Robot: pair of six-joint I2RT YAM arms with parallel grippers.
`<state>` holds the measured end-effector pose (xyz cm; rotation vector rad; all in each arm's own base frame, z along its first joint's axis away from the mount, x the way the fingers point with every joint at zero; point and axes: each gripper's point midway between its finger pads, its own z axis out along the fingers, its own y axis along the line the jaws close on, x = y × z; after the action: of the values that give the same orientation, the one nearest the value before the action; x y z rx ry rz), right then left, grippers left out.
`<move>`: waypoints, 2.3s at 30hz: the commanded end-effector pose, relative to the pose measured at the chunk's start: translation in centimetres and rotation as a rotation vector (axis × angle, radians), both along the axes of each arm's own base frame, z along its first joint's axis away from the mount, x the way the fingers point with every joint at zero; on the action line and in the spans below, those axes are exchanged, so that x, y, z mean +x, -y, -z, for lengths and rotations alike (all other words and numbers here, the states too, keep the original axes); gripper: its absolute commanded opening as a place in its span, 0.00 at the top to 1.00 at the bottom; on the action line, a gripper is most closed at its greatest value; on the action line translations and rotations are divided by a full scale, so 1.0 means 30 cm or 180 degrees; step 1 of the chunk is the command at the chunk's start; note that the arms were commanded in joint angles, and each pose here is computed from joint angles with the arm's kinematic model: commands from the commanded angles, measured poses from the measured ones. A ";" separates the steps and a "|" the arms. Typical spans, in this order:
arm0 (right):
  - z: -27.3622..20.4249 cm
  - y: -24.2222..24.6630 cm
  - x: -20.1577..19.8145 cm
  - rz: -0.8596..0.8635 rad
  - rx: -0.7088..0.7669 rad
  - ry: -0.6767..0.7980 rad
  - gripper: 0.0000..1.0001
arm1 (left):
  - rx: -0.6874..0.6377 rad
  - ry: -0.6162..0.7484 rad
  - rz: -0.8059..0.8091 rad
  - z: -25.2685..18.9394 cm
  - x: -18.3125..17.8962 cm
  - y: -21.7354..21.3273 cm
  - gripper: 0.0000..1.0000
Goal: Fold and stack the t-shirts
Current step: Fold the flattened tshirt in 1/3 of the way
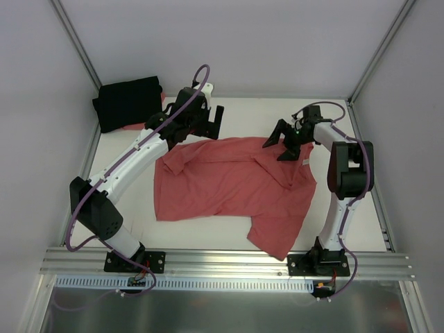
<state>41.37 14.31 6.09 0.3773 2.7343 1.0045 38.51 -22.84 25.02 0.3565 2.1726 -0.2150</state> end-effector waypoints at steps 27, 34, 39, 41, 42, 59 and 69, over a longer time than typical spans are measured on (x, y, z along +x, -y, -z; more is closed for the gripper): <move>-0.046 -0.016 0.047 0.0023 0.0205 0.0123 0.56 | 0.0046 0.0074 -0.0048 -0.022 0.021 -0.009 0.01; -0.032 -0.031 0.041 0.0004 0.0219 0.0089 0.57 | 0.0028 0.0071 -0.0067 -0.021 0.025 -0.017 0.01; -0.019 -0.031 0.040 0.0011 0.0201 0.0068 0.57 | 0.0028 0.0060 -0.0070 -0.017 0.021 -0.021 0.01; -0.017 -0.029 0.042 0.0010 0.0185 0.0070 0.57 | 0.0023 0.0062 -0.0071 -0.018 0.020 -0.023 0.01; -0.018 -0.029 0.045 0.0003 0.0182 0.0081 0.57 | 0.0019 0.0055 -0.0070 -0.016 0.018 -0.024 0.01; -0.022 0.011 0.076 -0.0012 0.0084 0.0115 0.57 | -0.0003 0.0030 -0.0063 -0.007 0.010 -0.034 0.01; -0.017 0.061 0.079 0.0036 0.0040 0.0111 0.56 | 0.0003 0.0027 -0.0060 -0.003 0.004 -0.038 0.01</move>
<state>43.29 13.07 5.70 0.4019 2.7080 1.0360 38.77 -22.23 23.90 0.3488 2.1996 -0.1965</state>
